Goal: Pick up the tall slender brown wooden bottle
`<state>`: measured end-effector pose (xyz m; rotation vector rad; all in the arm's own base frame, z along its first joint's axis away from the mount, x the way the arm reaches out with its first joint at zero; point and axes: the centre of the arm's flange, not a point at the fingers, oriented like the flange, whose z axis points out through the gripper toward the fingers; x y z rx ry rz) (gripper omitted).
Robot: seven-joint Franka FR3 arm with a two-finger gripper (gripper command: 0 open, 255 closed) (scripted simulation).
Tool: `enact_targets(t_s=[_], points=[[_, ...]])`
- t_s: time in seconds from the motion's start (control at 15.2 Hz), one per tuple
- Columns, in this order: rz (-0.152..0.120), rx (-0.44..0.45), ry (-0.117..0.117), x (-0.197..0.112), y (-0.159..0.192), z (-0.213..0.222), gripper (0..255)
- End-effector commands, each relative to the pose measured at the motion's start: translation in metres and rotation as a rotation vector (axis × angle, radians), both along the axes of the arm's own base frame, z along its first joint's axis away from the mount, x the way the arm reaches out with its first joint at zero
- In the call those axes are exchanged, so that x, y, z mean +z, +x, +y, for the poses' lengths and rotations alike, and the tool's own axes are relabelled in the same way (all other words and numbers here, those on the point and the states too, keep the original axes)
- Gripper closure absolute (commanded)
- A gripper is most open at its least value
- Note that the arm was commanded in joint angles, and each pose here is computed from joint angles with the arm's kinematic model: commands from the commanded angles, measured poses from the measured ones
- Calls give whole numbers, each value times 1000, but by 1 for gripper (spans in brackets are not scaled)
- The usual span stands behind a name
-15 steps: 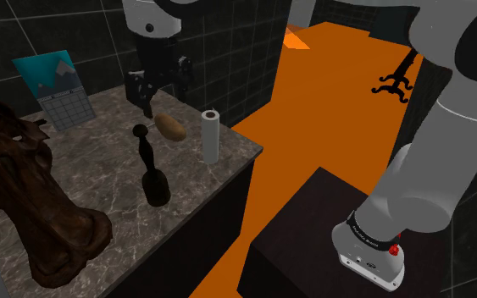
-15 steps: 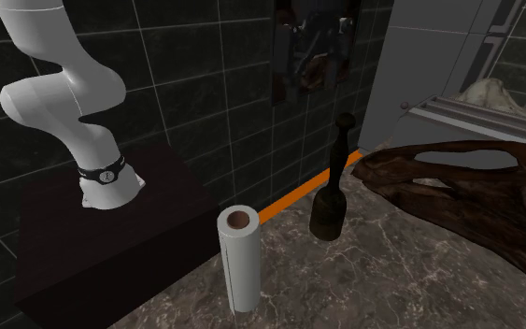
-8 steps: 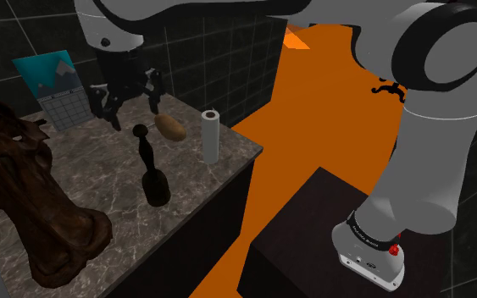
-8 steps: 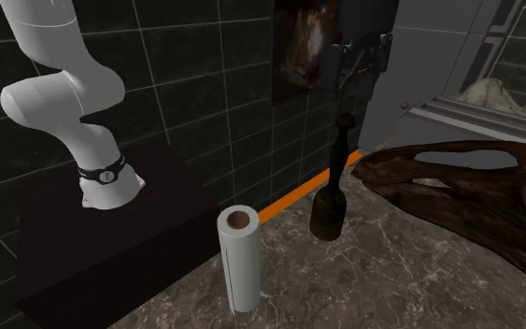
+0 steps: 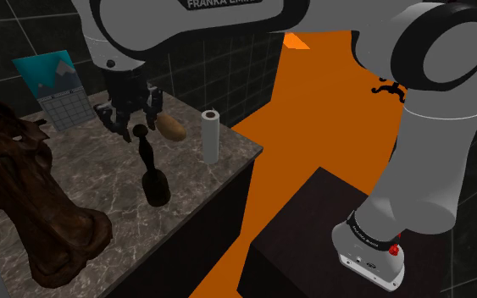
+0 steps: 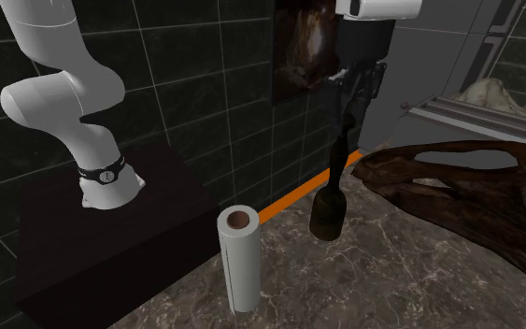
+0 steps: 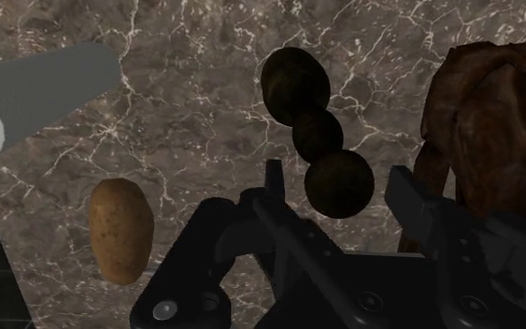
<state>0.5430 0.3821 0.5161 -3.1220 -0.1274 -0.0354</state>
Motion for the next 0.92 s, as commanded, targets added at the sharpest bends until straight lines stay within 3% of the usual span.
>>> enact_targets(t_s=[0.0, 0.53, 0.86], points=[[0, 0, 0, -1, 0, 0, 255], [0, 0, 0, -1, 0, 0, 255], [0, 0, 0, 26, 0, 0, 255]])
